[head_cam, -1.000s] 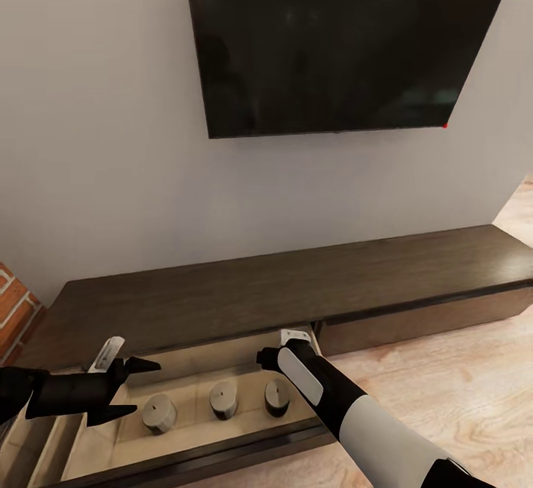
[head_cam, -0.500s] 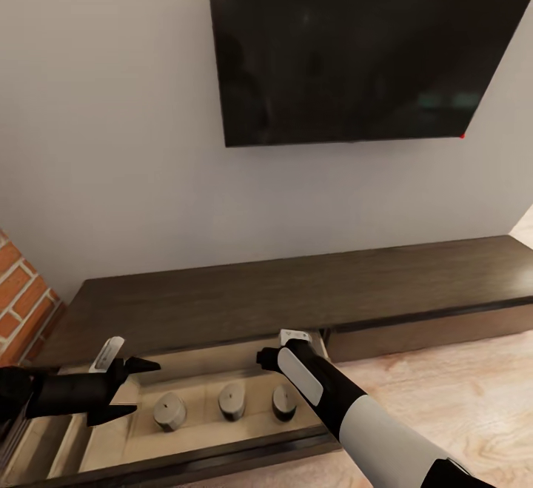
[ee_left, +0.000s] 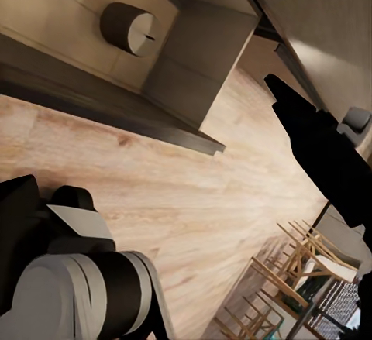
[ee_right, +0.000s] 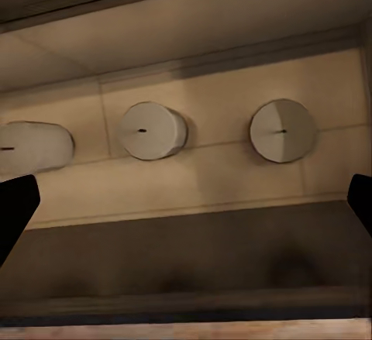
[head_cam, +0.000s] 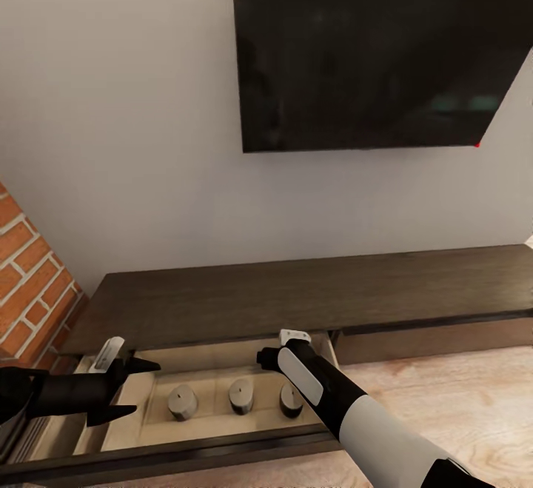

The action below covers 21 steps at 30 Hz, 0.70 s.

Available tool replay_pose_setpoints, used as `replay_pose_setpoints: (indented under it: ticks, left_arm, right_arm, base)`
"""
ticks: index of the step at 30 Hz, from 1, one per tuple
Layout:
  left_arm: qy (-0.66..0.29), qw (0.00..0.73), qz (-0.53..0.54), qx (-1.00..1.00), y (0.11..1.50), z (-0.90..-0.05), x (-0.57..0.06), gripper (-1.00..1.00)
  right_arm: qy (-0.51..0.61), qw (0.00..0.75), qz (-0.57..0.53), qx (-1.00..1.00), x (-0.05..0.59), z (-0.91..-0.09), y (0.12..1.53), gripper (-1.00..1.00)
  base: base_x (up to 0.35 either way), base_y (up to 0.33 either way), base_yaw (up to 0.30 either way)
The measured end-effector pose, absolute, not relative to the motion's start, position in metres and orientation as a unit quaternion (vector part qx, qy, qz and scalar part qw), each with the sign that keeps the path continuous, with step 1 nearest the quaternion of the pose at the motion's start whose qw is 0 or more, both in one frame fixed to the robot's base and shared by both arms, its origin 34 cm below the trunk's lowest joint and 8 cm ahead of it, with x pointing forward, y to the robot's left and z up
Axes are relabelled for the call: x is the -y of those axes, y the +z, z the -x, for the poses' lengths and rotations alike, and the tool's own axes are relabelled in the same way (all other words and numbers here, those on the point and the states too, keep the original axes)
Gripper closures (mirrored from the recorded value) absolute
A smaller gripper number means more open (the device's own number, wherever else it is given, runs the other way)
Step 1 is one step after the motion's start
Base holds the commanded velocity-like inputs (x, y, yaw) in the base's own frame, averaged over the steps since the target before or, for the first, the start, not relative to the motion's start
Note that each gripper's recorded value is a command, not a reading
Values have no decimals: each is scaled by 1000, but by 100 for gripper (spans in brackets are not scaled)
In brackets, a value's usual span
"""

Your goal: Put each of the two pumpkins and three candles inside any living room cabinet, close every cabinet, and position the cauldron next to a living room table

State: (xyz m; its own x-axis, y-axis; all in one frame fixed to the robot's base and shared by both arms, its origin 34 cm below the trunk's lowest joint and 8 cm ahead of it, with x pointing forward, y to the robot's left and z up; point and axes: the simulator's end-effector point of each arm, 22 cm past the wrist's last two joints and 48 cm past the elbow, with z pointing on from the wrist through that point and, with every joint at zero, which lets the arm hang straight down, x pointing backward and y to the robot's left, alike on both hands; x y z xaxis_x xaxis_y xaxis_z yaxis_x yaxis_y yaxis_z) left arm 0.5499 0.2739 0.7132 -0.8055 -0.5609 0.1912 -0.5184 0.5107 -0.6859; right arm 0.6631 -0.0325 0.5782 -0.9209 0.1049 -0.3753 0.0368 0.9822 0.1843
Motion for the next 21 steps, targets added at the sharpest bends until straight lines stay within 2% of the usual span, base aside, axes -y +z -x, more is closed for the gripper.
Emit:
replay_pose_setpoints:
  ticks: [11,21]
  left_arm:
    - [-385,27,311,-869,733,-552,-273,-100]
    - [-385,27,311,-868,751,-553,-273,-100]
  right_arm:
    - [91,196,-36,-976,31,-665,599,-100]
    - [91,195,-36,-976,31,-666,616,-100]
  base:
    - [-20,0,0]
    - [-303,0,0]
